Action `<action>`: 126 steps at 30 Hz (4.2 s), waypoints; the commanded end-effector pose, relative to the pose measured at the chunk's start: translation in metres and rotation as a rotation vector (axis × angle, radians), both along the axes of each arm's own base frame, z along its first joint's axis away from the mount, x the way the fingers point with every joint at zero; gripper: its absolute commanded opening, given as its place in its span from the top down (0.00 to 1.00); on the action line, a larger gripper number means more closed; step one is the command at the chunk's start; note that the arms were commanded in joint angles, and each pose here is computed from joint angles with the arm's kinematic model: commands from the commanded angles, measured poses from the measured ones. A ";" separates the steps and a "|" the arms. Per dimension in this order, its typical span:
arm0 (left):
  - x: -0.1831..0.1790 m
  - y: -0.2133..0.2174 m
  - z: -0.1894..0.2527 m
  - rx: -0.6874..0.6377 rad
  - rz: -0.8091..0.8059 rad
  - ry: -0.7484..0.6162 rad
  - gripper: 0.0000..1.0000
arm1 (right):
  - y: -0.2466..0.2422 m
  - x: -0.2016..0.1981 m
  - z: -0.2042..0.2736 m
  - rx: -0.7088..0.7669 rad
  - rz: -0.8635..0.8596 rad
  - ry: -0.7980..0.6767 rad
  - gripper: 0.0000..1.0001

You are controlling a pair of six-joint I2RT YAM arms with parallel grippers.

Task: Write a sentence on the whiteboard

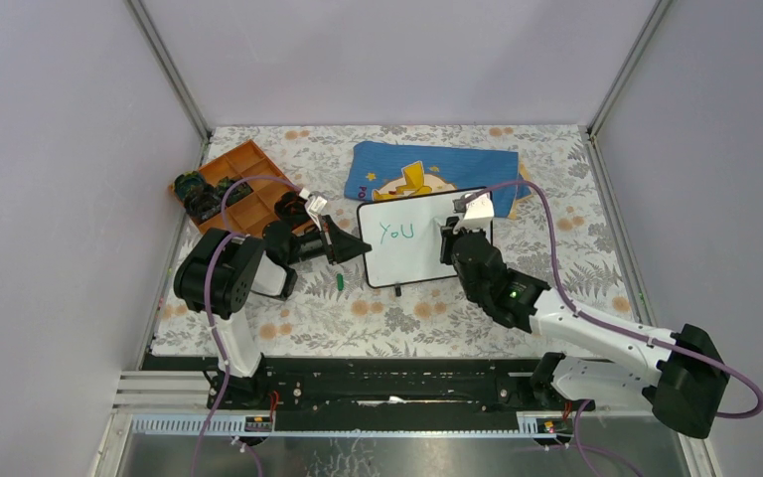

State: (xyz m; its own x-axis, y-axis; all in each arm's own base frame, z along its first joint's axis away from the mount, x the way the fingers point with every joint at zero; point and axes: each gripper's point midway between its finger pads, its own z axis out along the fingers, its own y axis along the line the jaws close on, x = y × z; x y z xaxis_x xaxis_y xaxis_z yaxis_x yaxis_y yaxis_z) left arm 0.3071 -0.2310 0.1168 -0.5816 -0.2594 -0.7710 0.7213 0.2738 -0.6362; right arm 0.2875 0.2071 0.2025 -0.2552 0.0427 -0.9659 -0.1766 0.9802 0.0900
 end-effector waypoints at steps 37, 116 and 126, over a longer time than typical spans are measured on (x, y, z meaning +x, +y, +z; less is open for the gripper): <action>-0.006 -0.001 -0.008 0.022 -0.022 0.025 1.00 | 0.021 0.004 -0.008 0.036 0.074 0.043 1.00; -0.009 -0.004 -0.009 0.031 -0.033 0.028 1.00 | -0.002 -0.003 -0.014 0.022 0.038 0.056 1.00; -0.008 -0.004 -0.009 0.031 -0.033 0.027 1.00 | -0.013 -0.001 -0.011 -0.005 -0.011 0.047 1.00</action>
State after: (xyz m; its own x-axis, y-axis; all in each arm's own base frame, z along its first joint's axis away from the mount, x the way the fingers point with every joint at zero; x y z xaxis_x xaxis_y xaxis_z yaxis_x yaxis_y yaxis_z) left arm 0.3051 -0.2332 0.1145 -0.5811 -0.2437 -0.7765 0.7261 0.2758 -0.6299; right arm 0.2813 0.2048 0.1787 -0.3301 0.0239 -0.9437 -0.2131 0.9720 0.0992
